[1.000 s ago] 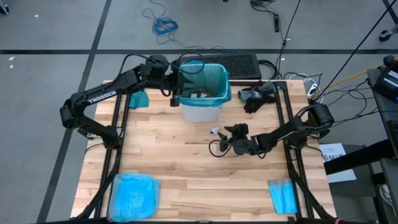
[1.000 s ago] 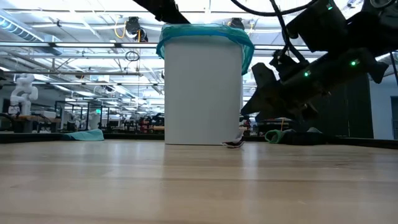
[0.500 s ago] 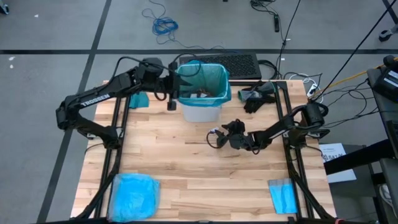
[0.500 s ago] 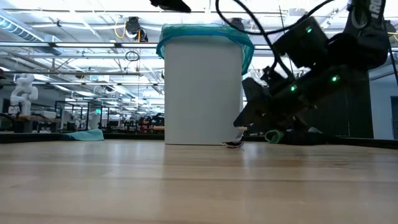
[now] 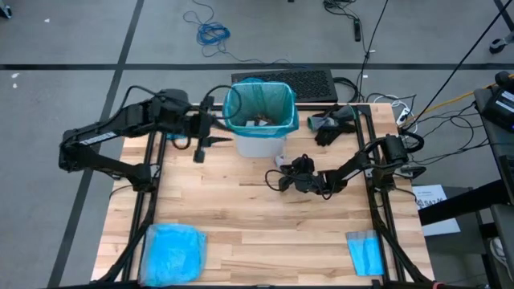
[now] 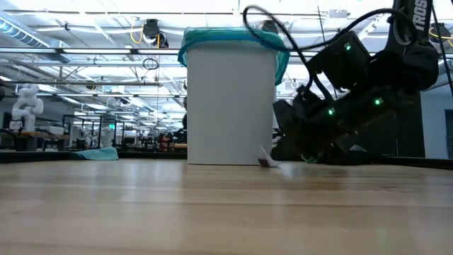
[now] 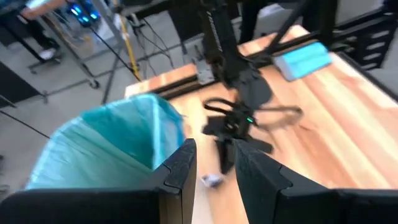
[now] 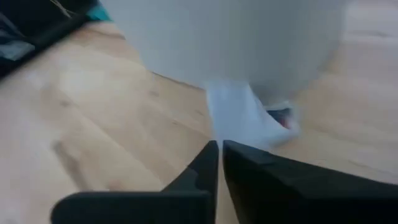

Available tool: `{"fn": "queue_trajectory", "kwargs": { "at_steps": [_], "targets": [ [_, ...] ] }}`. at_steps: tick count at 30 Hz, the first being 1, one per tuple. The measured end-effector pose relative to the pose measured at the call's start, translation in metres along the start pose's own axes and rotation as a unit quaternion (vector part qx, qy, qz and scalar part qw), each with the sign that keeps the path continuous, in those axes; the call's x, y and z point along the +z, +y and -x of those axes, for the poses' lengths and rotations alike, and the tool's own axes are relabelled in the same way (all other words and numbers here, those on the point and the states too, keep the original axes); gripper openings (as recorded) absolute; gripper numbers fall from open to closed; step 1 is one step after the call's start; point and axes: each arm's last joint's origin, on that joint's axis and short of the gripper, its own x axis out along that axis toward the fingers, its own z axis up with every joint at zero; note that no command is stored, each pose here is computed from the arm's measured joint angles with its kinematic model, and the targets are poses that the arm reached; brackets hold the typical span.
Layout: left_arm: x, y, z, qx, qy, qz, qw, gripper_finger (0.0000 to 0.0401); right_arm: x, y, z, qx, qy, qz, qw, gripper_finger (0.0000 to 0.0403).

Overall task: Place trash/remove bag and relplace
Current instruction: Put the white paper into the trash bin

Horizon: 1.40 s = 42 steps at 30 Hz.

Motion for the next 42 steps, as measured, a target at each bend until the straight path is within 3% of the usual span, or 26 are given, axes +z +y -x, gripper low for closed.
{"fn": "queue_trajectory", "kwargs": {
  "at_steps": [9, 13, 17, 23, 27, 31, 36, 42],
  "targets": [
    [-0.006, -0.025, 0.024, -0.041, 0.049, 0.057, 0.996, 0.0105, -0.001, 0.015, 0.009, 0.046, -0.022, 0.004, 0.999, 0.0001],
    [-0.010, -0.034, 0.026, -0.043, 0.078, 0.073, 0.993, 0.0105, -0.002, 0.016, 0.011, 0.051, -0.023, 0.061, 0.997, 0.0010],
    [-0.011, -0.045, 0.025, -0.065, 0.090, 0.088, 0.990, 0.0105, -0.002, 0.018, 0.012, 0.058, -0.027, 0.121, 0.991, 0.0052],
    [-0.006, -0.061, 0.024, -0.082, 0.091, 0.069, 0.990, 0.0105, 0.001, 0.021, 0.009, 0.075, -0.027, 0.204, 0.976, 0.0164],
    [-0.003, -0.068, 0.023, -0.072, 0.095, 0.056, 0.991, 0.0105, 0.003, 0.022, 0.001, 0.025, -0.012, 0.231, 0.973, 0.0232],
    [-0.001, -0.073, 0.023, -0.076, 0.093, 0.046, 0.992, 0.0105, 0.009, 0.027, -0.006, 0.007, -0.001, 0.240, 0.971, 0.0269],
    [0.000, -0.078, 0.024, -0.073, 0.093, 0.037, 0.992, 0.0105, 0.014, 0.024, -0.013, -0.020, 0.010, 0.234, 0.972, 0.0273],
    [0.001, -0.083, 0.024, -0.076, 0.092, 0.039, 0.992, 0.0105, 0.008, 0.003, -0.017, -0.099, 0.057, 0.175, 0.978, 0.0245]
  ]
}}
